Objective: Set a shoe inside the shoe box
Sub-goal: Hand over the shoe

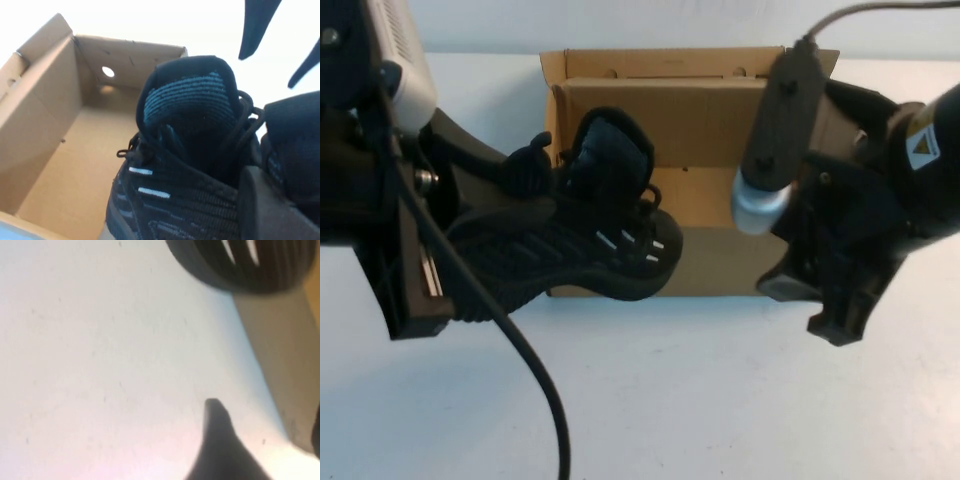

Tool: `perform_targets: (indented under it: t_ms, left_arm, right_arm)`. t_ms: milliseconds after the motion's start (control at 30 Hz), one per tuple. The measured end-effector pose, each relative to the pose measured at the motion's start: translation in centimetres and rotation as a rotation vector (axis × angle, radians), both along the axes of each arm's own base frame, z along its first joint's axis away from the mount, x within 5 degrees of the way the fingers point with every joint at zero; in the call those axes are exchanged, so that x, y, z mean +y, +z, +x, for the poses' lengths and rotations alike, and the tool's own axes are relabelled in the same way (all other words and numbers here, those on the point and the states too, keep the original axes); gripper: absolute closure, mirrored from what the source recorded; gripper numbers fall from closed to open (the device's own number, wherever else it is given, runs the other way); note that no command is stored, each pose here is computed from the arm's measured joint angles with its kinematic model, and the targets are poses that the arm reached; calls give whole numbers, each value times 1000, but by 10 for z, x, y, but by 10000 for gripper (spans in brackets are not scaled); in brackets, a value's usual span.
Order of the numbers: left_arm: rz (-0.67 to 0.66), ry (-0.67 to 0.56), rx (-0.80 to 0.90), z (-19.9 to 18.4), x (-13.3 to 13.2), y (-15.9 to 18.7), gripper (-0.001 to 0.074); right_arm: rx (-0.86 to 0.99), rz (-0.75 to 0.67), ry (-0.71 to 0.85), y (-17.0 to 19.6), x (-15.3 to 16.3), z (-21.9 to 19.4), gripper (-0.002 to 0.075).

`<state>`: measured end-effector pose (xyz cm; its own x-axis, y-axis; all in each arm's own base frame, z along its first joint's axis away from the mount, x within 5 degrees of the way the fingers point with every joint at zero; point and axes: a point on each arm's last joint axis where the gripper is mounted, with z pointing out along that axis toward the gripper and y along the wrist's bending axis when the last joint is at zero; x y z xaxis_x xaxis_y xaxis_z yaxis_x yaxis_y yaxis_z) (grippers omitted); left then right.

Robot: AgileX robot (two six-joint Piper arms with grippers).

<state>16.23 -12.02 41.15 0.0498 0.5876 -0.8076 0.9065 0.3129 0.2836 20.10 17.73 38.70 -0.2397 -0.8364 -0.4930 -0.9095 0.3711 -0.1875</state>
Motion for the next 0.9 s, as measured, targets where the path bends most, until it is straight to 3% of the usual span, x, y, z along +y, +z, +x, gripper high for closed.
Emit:
perform_targets:
  t_ms: [433, 633, 900]
  left_arm:
    - [4, -110, 74, 9, -6, -11, 670]
    - [-45, -140, 65, 12, -9, -9, 671]
    - [-123, -184, 85, 11, -4, -4, 671]
  right_arm:
    - [-45, -140, -54, -8, -20, 11, 566]
    - [-122, 139, 202, 13, -30, 15, 591]
    - [-212, 481, 263, 35, -76, 38, 593]
